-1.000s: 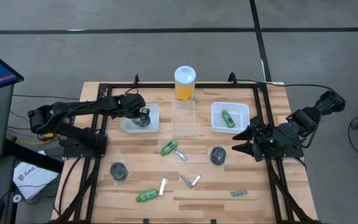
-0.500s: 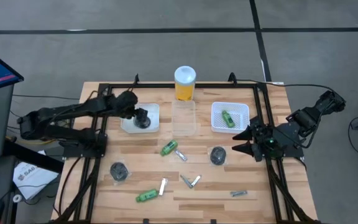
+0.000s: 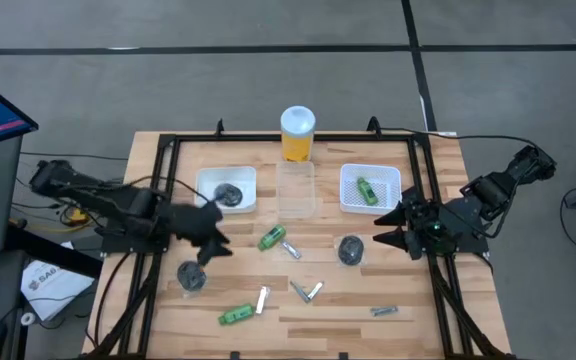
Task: Pick & Place Travel size toiletries
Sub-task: Put the black hairbrush into the left white bin
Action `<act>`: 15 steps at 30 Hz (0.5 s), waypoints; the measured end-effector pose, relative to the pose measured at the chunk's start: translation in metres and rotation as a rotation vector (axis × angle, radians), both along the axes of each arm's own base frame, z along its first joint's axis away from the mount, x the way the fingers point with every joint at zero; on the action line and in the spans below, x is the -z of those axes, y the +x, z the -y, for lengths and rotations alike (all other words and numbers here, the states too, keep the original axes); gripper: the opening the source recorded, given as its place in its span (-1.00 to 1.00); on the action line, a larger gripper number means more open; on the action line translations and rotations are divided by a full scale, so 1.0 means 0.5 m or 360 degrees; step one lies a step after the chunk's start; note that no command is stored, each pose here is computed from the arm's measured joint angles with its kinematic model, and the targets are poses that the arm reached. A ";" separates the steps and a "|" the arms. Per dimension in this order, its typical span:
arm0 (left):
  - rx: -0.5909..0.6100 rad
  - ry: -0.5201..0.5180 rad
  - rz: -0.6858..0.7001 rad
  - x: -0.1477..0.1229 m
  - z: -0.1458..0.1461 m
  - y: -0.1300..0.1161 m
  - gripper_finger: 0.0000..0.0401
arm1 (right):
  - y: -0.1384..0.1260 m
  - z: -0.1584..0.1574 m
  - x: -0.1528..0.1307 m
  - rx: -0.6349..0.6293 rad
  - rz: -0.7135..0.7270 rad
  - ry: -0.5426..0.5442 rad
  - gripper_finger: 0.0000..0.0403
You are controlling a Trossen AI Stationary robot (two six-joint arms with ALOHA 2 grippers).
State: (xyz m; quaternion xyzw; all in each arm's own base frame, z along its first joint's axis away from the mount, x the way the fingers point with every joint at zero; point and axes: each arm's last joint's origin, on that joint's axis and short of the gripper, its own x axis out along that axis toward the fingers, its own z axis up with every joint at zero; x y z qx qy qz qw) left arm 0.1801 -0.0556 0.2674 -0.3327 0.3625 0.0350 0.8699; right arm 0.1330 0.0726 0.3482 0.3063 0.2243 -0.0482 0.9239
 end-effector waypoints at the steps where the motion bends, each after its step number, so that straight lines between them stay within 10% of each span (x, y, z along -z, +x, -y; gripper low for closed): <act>1: 0.0016 0.0026 -0.0044 0.007 0.012 -0.001 0.10 | 0.000 0.000 0.000 0.0004 0.0000 0.0008 0.34; 15: 0.0118 0.0252 -0.0925 0.139 0.082 0.009 0.01 | 0.000 0.000 0.000 0.0020 -0.0002 0.0039 0.34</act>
